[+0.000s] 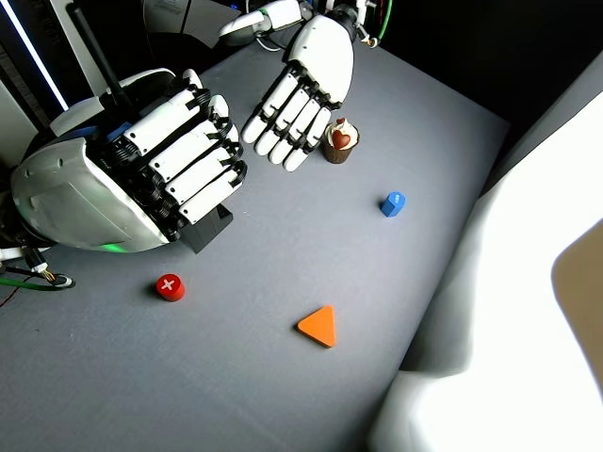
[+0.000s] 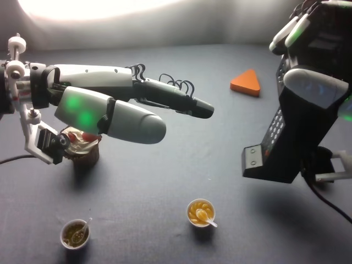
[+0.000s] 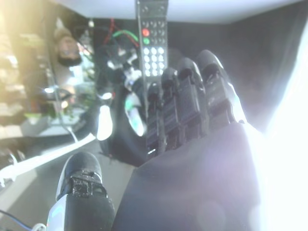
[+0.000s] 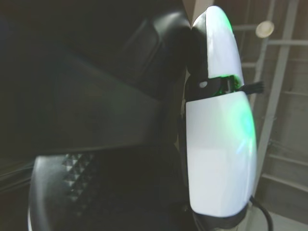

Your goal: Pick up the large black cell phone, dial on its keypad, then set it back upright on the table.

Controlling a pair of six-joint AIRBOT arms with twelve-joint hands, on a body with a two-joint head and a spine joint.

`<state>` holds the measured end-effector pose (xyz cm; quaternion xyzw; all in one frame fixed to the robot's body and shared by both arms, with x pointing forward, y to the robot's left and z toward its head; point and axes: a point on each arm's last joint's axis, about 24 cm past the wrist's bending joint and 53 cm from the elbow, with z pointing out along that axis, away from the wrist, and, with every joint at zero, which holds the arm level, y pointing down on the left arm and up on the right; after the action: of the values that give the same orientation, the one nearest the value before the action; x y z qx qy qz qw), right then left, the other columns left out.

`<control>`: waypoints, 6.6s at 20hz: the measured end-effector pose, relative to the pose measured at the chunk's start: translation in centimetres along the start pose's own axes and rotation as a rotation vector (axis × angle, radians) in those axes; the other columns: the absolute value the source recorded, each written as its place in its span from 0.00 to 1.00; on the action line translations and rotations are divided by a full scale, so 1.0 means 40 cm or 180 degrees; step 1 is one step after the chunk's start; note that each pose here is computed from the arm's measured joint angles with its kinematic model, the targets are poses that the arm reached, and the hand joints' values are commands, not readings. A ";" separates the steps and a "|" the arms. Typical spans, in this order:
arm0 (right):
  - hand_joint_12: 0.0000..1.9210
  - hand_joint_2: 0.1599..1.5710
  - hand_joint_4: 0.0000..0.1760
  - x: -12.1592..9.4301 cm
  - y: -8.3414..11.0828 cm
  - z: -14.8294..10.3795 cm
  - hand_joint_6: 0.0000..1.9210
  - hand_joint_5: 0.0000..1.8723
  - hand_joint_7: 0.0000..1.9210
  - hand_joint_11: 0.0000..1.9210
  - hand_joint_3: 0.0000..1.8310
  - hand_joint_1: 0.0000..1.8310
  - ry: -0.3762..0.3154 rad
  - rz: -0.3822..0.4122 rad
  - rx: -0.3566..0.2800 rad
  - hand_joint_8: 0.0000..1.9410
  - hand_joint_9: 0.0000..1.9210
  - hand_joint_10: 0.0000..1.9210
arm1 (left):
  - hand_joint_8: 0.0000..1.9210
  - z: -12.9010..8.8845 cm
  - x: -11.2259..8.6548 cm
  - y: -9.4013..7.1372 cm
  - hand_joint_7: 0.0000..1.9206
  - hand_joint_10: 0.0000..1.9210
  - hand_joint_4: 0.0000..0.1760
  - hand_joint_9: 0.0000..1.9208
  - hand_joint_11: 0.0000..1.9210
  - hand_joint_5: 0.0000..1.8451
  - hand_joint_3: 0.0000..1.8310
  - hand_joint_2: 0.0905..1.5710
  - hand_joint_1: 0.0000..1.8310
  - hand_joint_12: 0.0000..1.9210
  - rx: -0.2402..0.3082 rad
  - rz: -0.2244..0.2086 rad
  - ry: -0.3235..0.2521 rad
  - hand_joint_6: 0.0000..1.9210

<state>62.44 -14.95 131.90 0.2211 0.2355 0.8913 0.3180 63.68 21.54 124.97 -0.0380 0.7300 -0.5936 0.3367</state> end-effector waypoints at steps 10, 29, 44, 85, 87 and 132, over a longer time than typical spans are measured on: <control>0.87 0.68 0.00 -0.024 -0.002 -0.001 0.50 0.49 0.49 0.38 0.00 0.81 0.0065 -0.0154 0.0017 0.47 0.47 0.61 | 0.00 0.002 -0.045 0.039 0.13 0.00 0.04 0.10 0.00 0.15 0.00 0.68 0.00 0.19 -0.0214 -0.0737 -0.0271 0.00; 0.86 0.68 0.00 0.008 -0.023 -0.013 0.48 0.50 0.50 0.39 0.00 0.81 0.0403 -0.0295 0.0045 0.46 0.48 0.60 | 0.00 0.014 -0.015 0.039 0.15 0.00 0.03 0.11 0.00 0.17 0.00 0.69 0.00 0.22 -0.0288 -0.1349 -0.0261 0.00; 0.87 0.68 0.00 0.077 -0.031 -0.026 0.50 0.49 0.49 0.39 0.00 0.81 0.0785 -0.0313 0.0064 0.47 0.48 0.60 | 0.00 0.013 0.053 0.084 0.14 0.00 0.06 0.11 0.00 0.16 0.00 0.69 0.00 0.21 -0.0579 -0.1350 -0.0006 0.00; 0.88 0.69 0.00 0.056 -0.069 -0.061 0.49 0.49 0.46 0.39 0.00 0.81 0.0448 -0.0193 -0.0089 0.52 0.45 0.63 | 0.00 -0.085 -0.070 0.095 0.15 0.00 0.11 0.11 0.00 0.17 0.00 0.70 0.00 0.22 -0.0672 -0.1029 -0.0343 0.00; 0.87 0.69 0.00 0.054 -0.069 -0.060 0.49 0.49 0.48 0.39 0.00 0.81 0.0423 -0.0185 -0.0090 0.49 0.47 0.62 | 0.00 -0.094 -0.084 0.101 0.16 0.00 0.12 0.12 0.00 0.17 0.00 0.70 0.00 0.23 -0.0692 -0.1019 -0.0396 0.00; 0.84 0.67 0.00 0.091 -0.088 -0.034 0.42 0.53 0.49 0.43 0.00 0.81 0.0468 -0.0340 0.0095 0.48 0.47 0.61 | 0.00 -0.129 -0.104 0.132 0.16 0.00 0.20 0.12 0.00 0.17 0.00 0.70 0.00 0.24 -0.0803 -0.1088 -0.0481 0.00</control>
<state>60.78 -10.48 129.75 0.1469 0.2830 0.8833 0.3436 65.93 29.31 122.47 -0.2473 0.7541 -0.5414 0.2775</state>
